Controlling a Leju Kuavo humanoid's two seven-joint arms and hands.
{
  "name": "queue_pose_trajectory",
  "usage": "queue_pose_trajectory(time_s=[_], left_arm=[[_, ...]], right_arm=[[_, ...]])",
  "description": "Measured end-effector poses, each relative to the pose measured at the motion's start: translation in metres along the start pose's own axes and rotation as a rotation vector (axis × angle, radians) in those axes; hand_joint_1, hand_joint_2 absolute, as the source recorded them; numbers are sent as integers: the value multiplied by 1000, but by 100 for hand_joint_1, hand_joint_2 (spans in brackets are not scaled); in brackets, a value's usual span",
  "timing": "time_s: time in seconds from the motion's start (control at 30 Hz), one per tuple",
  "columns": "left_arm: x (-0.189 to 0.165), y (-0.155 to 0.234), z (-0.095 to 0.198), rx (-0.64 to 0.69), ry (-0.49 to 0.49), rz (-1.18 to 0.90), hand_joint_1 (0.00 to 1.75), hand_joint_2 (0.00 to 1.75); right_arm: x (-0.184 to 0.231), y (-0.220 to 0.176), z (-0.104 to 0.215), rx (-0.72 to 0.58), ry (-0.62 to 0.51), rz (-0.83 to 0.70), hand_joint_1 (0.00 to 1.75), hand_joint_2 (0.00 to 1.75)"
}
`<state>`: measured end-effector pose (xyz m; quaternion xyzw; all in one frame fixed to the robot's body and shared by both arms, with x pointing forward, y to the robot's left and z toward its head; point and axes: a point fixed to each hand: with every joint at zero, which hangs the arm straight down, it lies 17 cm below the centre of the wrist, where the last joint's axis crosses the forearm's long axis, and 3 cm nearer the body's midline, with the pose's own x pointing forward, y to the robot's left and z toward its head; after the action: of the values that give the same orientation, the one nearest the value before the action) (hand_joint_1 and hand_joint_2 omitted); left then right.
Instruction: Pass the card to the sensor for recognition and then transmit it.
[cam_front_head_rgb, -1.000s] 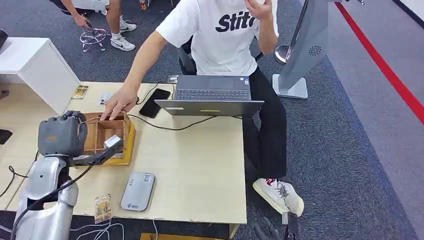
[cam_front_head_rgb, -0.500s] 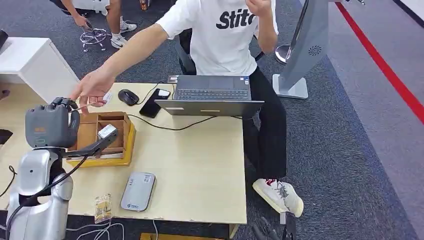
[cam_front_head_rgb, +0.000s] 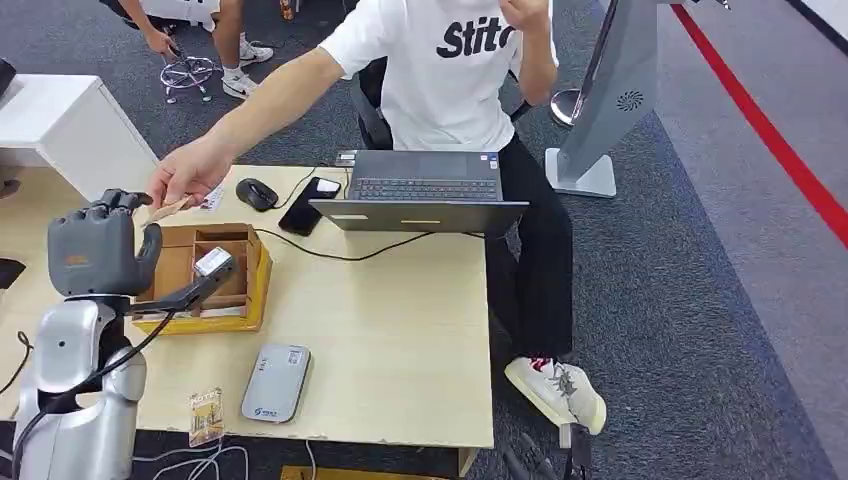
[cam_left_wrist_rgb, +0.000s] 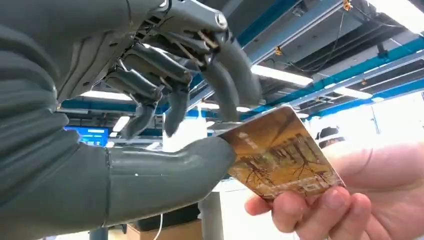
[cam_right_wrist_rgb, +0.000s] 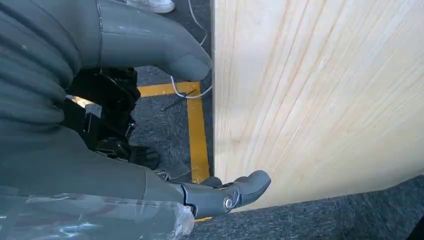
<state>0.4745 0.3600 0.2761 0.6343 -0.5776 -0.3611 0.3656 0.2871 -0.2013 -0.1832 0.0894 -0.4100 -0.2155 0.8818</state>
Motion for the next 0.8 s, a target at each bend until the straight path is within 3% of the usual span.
queue_pose_trajectory(time_s=[0.37, 0.53, 0.63, 0.8], left_arm=[[3, 5, 1, 17, 4, 13, 0, 175], [5, 41, 9, 157, 14, 93, 0, 175], [6, 68, 28, 241, 24, 211, 0, 175], [-21, 122, 101, 463, 92, 554, 0, 175]], right_arm=[[0, 0, 0, -1, 0, -2, 0, 175], [-1, -3, 2, -9, -7, -19, 0, 175], [-11, -12, 6, -37, 13, -26, 0, 175], [-51, -48, 33, -110, 51, -54, 0, 175]])
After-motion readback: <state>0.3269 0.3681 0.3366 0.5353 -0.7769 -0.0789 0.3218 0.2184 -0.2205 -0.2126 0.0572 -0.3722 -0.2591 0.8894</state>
